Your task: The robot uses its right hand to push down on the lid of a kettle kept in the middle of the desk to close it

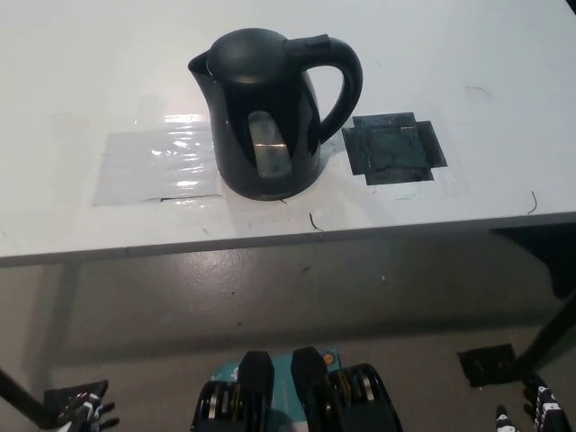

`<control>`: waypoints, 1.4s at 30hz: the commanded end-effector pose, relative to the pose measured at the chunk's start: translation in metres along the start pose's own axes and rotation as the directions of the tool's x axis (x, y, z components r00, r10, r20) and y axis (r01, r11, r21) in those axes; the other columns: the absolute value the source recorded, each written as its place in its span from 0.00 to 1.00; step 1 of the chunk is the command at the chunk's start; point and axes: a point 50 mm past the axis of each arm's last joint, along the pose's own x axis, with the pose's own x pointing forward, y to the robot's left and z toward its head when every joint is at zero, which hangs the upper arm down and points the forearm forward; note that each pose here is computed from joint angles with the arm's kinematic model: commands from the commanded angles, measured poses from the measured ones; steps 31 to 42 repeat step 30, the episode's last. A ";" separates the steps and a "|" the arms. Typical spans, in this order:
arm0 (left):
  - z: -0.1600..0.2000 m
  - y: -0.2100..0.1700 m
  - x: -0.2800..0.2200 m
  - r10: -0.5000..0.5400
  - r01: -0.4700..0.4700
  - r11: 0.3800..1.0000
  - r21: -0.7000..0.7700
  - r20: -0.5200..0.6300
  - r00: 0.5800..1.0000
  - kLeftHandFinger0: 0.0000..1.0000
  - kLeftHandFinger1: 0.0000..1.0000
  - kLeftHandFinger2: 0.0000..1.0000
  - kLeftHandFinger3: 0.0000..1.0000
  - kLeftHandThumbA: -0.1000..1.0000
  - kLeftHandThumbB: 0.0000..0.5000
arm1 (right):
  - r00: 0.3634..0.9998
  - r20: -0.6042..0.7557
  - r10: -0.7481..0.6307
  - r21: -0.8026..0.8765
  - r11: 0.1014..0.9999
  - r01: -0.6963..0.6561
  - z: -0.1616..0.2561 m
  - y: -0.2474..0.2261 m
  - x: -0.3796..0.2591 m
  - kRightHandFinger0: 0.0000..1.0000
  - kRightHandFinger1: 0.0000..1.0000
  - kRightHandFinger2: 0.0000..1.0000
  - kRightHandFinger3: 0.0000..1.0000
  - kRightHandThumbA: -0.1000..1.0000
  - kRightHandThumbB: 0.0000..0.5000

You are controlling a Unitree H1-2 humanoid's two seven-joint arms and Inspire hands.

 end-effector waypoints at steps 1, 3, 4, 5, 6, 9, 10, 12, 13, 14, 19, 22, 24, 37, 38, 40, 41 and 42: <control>0.023 0.022 0.001 -0.010 0.008 0.999 0.047 0.059 0.998 1.00 1.00 1.00 1.00 1.00 0.20 | 0.968 0.248 -0.043 0.034 0.999 0.036 0.013 -0.018 0.020 0.98 1.00 1.00 1.00 0.46 0.29; 0.022 0.021 0.001 -0.005 0.002 0.999 0.055 0.050 0.999 1.00 1.00 1.00 1.00 1.00 0.20 | 0.973 0.227 -0.050 0.050 0.998 0.040 0.008 -0.021 0.019 0.98 1.00 1.00 1.00 0.47 0.32; 0.022 0.021 0.000 -0.007 0.004 0.998 0.056 0.052 0.999 1.00 1.00 1.00 1.00 1.00 0.21 | 0.972 0.229 -0.049 0.046 0.998 0.040 0.007 -0.022 0.019 0.97 1.00 1.00 1.00 0.47 0.29; 0.018 0.019 0.001 -0.011 0.008 0.998 0.055 0.047 0.999 1.00 1.00 1.00 1.00 1.00 0.21 | 0.976 0.214 -0.050 0.045 0.998 0.041 0.004 -0.024 0.017 0.96 1.00 1.00 1.00 0.46 0.28; 0.017 0.019 0.001 -0.012 0.009 0.999 0.053 0.045 0.999 1.00 1.00 1.00 1.00 1.00 0.22 | 0.976 0.210 -0.050 0.042 0.998 0.042 0.003 -0.025 0.017 0.96 1.00 1.00 1.00 0.46 0.27; 0.012 0.018 0.001 -0.014 0.012 0.998 0.057 0.035 0.999 1.00 1.00 1.00 1.00 1.00 0.21 | 0.979 0.201 -0.044 0.057 0.998 0.033 -0.002 -0.027 0.016 0.98 1.00 1.00 1.00 0.45 0.25; 0.012 0.017 -0.001 -0.012 0.010 0.998 0.059 0.028 1.000 1.00 1.00 1.00 1.00 1.00 0.21 | 0.980 0.193 -0.047 0.065 0.997 0.034 -0.004 -0.027 0.016 0.97 1.00 1.00 1.00 0.45 0.26; 0.011 0.018 -0.002 -0.010 0.008 0.998 0.060 0.023 1.000 1.00 1.00 1.00 1.00 1.00 0.21 | 0.981 0.186 -0.047 0.071 0.997 0.034 -0.006 -0.026 0.015 0.97 1.00 1.00 1.00 0.49 0.27; 0.010 0.018 -0.002 -0.009 0.008 0.998 0.063 0.021 1.000 1.00 1.00 1.00 1.00 1.00 0.21 | 0.982 0.185 -0.047 0.073 0.997 0.034 -0.007 -0.026 0.014 0.97 1.00 1.00 1.00 0.49 0.27; 0.010 0.018 -0.003 -0.009 0.007 0.998 0.063 0.020 1.000 1.00 1.00 1.00 1.00 1.00 0.21 | 0.982 0.185 -0.045 0.075 0.997 0.031 -0.007 -0.026 0.014 0.97 1.00 1.00 1.00 0.50 0.26; 0.011 0.018 -0.003 -0.006 0.004 0.998 0.068 0.027 1.000 1.00 1.00 1.00 1.00 1.00 0.23 | 0.980 0.194 -0.048 0.074 0.997 0.034 -0.005 -0.028 0.017 0.95 1.00 1.00 1.00 0.49 0.28; 0.011 0.017 -0.003 -0.012 0.010 0.998 0.057 0.025 1.000 1.00 1.00 1.00 1.00 1.00 0.20 | 0.979 0.198 -0.045 0.070 0.997 0.032 -0.005 -0.028 0.017 0.94 1.00 1.00 1.00 0.51 0.28; 0.012 0.017 -0.004 -0.011 0.010 0.998 0.057 0.027 1.000 1.00 1.00 1.00 1.00 1.00 0.20 | 0.979 0.197 -0.048 0.063 0.997 0.036 -0.005 -0.029 0.016 0.94 1.00 1.00 1.00 0.51 0.28; 0.012 0.017 -0.004 -0.011 0.009 0.999 0.050 0.028 1.000 1.00 1.00 1.00 1.00 1.00 0.22 | 0.978 0.200 -0.057 0.059 0.997 0.046 -0.005 -0.028 0.016 0.90 1.00 1.00 1.00 0.51 0.30; 0.012 0.017 -0.004 -0.011 0.009 0.999 0.050 0.028 1.000 1.00 1.00 1.00 1.00 1.00 0.22 | 0.978 0.200 -0.057 0.059 0.997 0.046 -0.005 -0.028 0.016 0.90 1.00 1.00 1.00 0.51 0.30; 0.012 0.017 -0.004 -0.011 0.009 0.999 0.050 0.028 1.000 1.00 1.00 1.00 1.00 1.00 0.22 | 0.978 0.200 -0.057 0.059 0.997 0.046 -0.005 -0.028 0.016 0.90 1.00 1.00 1.00 0.51 0.30; 0.012 0.017 -0.004 -0.011 0.009 0.999 0.050 0.028 1.000 1.00 1.00 1.00 1.00 1.00 0.22 | 0.978 0.200 -0.057 0.059 0.997 0.046 -0.005 -0.028 0.016 0.90 1.00 1.00 1.00 0.51 0.30; 0.012 0.017 -0.004 -0.011 0.009 0.999 0.050 0.028 1.000 1.00 1.00 1.00 1.00 1.00 0.22 | 0.978 0.200 -0.057 0.059 0.997 0.046 -0.005 -0.028 0.016 0.90 1.00 1.00 1.00 0.51 0.30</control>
